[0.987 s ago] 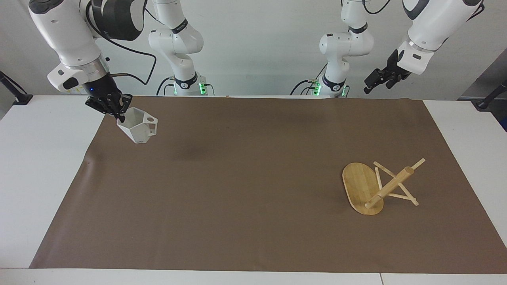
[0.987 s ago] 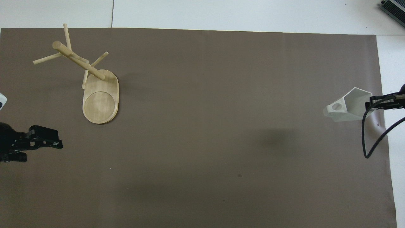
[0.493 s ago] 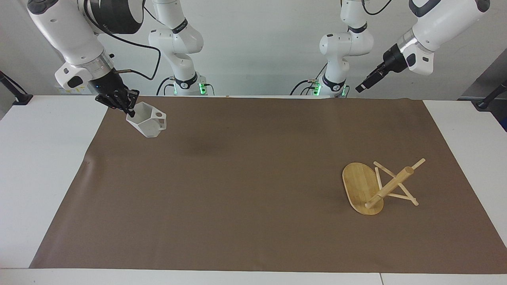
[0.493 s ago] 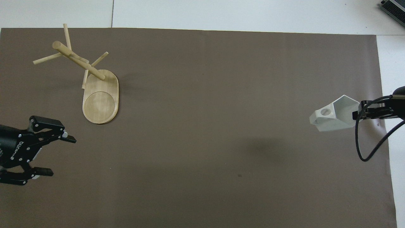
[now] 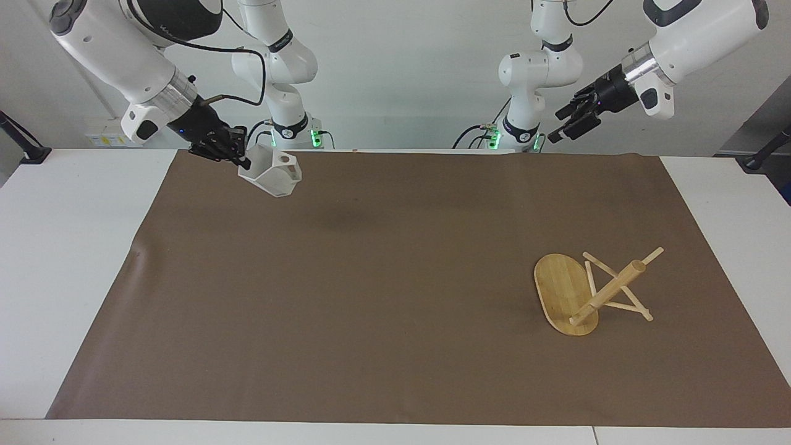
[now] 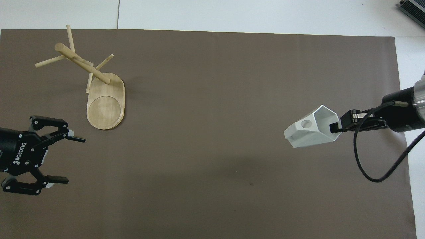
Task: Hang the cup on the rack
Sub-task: 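Carry the cup with the right gripper while the left gripper approaches it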
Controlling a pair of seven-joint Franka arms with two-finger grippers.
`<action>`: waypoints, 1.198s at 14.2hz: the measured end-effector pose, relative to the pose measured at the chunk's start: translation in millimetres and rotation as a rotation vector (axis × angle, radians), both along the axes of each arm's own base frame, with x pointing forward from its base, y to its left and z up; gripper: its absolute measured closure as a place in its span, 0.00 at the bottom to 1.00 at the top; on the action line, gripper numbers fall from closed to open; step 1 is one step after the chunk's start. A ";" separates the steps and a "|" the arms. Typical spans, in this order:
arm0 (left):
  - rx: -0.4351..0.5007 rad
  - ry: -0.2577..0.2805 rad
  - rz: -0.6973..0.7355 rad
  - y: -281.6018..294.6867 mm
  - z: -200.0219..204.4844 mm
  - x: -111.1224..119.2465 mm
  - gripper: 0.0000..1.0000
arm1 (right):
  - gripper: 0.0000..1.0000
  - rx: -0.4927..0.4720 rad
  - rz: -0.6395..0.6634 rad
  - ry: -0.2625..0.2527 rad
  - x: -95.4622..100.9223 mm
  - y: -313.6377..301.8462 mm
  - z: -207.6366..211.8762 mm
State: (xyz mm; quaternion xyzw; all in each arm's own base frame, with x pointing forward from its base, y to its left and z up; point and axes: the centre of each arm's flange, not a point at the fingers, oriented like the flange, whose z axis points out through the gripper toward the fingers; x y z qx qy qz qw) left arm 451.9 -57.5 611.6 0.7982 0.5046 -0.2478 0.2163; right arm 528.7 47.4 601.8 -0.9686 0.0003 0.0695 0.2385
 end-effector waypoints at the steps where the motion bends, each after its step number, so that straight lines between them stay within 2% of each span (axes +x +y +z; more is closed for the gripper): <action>1: -0.024 0.007 0.015 0.3 0.6 0.5 0.00 | 0.95 0.012 0.002 0.013 -2.5 20.1 2.3; 3: -0.073 0.016 0.047 3.1 0.5 2.2 0.00 | 0.95 0.029 -0.004 0.045 -9.9 64.7 7.8; 6: -0.120 0.041 0.114 1.8 -2.3 5.9 0.00 | 0.95 0.041 -0.058 0.066 -19.1 125.2 15.3; 10: -0.220 0.139 0.256 -8.5 -15.8 8.6 0.00 | 0.95 0.081 -0.121 0.093 -29.0 173.1 22.3; 13: -0.274 0.179 0.339 -19.4 -31.7 2.5 0.00 | 0.95 0.123 -0.173 0.126 -34.8 195.7 27.7; 17: -0.303 0.229 0.388 -27.5 -36.4 0.1 0.00 | 0.95 0.171 -0.300 0.114 -46.5 249.2 38.5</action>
